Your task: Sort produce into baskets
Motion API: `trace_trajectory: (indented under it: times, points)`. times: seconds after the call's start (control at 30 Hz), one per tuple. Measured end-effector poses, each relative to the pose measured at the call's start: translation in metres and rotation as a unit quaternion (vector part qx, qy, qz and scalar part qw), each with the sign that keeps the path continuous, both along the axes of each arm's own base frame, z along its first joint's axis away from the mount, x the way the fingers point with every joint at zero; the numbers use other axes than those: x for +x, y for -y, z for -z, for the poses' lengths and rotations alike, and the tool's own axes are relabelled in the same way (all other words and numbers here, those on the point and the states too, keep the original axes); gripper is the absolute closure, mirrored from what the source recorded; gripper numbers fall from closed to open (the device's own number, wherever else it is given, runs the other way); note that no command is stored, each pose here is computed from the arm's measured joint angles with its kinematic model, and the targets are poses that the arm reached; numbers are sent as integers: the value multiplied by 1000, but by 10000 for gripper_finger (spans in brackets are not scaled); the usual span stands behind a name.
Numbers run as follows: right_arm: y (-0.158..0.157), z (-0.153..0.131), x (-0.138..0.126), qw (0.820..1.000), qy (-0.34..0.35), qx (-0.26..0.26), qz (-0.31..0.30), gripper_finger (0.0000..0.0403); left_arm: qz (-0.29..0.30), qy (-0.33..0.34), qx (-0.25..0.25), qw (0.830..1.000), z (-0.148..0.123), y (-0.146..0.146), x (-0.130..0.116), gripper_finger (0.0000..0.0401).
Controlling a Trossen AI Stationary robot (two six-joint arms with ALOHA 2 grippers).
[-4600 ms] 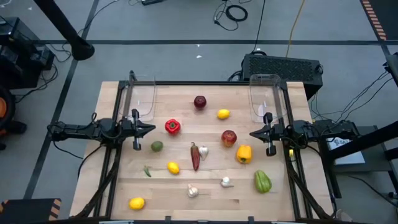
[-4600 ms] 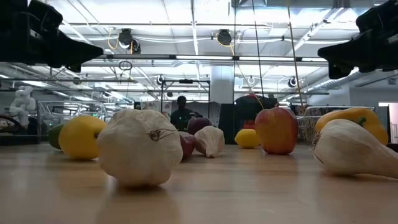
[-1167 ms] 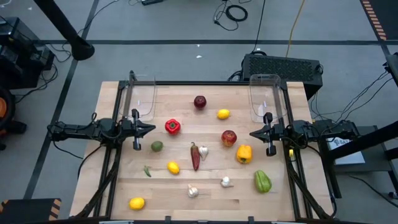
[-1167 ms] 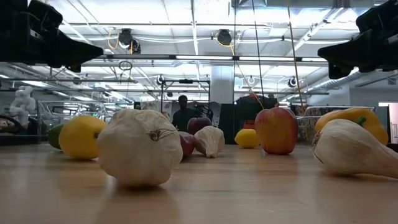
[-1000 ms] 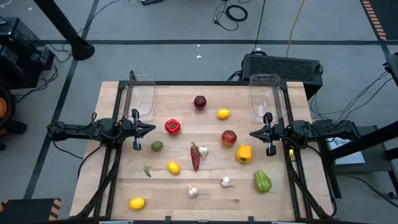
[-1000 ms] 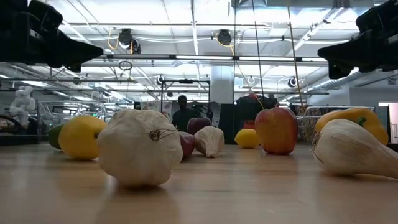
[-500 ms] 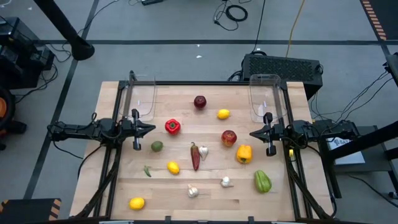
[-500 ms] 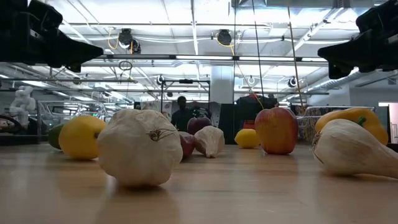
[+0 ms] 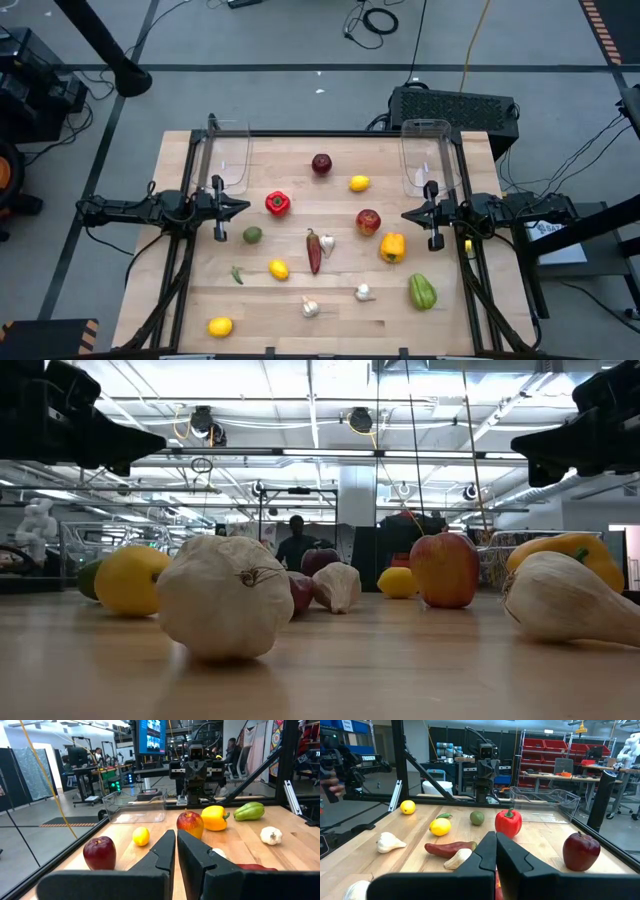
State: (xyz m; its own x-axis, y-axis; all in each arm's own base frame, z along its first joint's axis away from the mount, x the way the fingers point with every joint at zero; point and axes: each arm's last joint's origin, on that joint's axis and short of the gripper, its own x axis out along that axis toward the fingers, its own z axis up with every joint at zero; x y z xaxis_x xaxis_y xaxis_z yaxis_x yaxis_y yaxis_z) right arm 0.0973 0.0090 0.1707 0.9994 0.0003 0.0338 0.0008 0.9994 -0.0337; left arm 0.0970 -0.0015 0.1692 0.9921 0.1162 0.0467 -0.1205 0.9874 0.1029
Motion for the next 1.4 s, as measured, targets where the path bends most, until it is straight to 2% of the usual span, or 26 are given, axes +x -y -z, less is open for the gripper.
trace_trajectory:
  times: [0.43,0.57,0.63,0.73,0.93,1.1,1.27,1.4]
  points:
    - [0,0,0,1000,0,0,0,403,0,2,1,1000,0,0,0,373]
    - [0,0,0,1000,0,0,0,403,-12,33,32,999,-8,-1,-1,373]
    - [0,0,0,1000,1,-2,2,403,-33,48,29,998,-16,-2,-3,373]
    - [0,0,0,1000,3,-2,4,403,-77,89,6,993,-44,-5,-11,374]
    - [0,-1,0,1000,3,-3,1,403,-100,114,-4,988,-91,-7,-20,384]
    - [0,-1,0,1000,5,-3,1,403,-125,52,7,991,-126,-8,-15,396]
    - [0,-1,0,1000,6,-1,1,403,-124,22,12,992,-181,-7,-4,395]
    - [0,-2,0,1000,10,19,1,403,-120,19,-10,993,-229,-6,5,395]
